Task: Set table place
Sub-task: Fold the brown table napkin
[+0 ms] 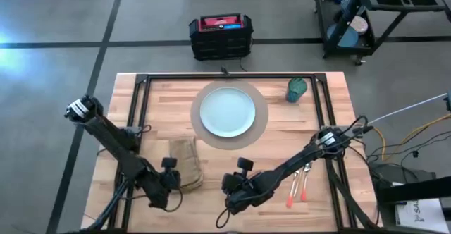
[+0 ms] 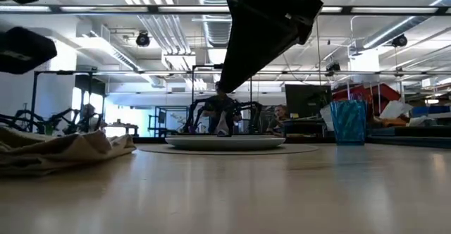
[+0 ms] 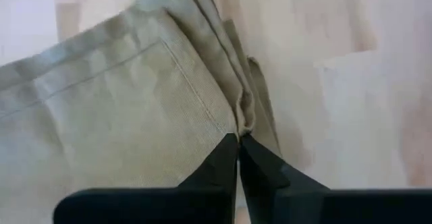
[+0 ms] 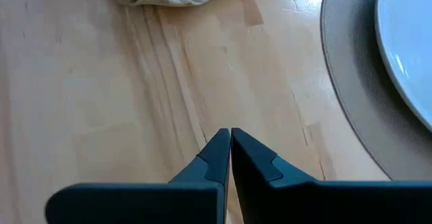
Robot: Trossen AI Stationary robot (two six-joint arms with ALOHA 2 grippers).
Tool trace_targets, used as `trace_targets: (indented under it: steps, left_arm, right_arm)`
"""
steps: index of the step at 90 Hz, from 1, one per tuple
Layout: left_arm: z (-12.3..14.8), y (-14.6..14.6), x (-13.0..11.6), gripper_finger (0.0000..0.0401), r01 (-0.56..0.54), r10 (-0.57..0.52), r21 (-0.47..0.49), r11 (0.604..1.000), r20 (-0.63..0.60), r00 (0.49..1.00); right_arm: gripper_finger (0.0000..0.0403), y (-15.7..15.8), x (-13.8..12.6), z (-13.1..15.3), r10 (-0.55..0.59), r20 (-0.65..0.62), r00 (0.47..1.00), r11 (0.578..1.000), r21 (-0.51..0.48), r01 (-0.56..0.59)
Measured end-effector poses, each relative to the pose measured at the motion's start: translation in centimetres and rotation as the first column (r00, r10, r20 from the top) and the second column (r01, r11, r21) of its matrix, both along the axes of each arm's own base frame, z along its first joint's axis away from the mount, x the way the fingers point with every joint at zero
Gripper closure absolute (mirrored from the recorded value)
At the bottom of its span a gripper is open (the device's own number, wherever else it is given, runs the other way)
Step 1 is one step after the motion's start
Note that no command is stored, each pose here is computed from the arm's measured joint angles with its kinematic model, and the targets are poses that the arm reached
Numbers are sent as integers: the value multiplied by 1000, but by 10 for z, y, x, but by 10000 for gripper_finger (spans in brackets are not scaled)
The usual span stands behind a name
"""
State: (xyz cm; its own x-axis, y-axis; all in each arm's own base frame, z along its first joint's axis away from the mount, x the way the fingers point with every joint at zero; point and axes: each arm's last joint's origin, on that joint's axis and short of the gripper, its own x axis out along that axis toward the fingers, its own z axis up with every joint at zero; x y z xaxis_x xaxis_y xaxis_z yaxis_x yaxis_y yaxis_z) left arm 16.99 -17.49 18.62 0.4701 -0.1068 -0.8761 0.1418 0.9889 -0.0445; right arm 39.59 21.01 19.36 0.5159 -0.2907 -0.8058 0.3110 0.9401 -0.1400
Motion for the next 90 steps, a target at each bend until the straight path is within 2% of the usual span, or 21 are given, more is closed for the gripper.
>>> trace_targets:
  steps: [33,49,60,74,90]
  left_arm:
    - [33,15,-17,401,48,-44,-79,996,52,998]
    - [47,21,-26,401,105,-97,-129,986,71,993]
    - [49,17,-34,401,164,-159,-183,969,40,986]
    - [33,8,-39,401,146,-159,-209,967,-45,986]
    - [-6,-7,-38,401,115,-156,-279,954,-133,979]
  right_arm:
    - [403,-2,1,0,-5,-1,1000,1000,0,5]
    - [403,-5,2,0,-15,0,1000,1000,2,15]
    - [403,-5,3,0,-24,3,1000,1000,6,24]
    - [403,-6,3,0,-32,4,999,999,11,32]
    - [403,-8,4,0,-39,5,999,999,13,39]
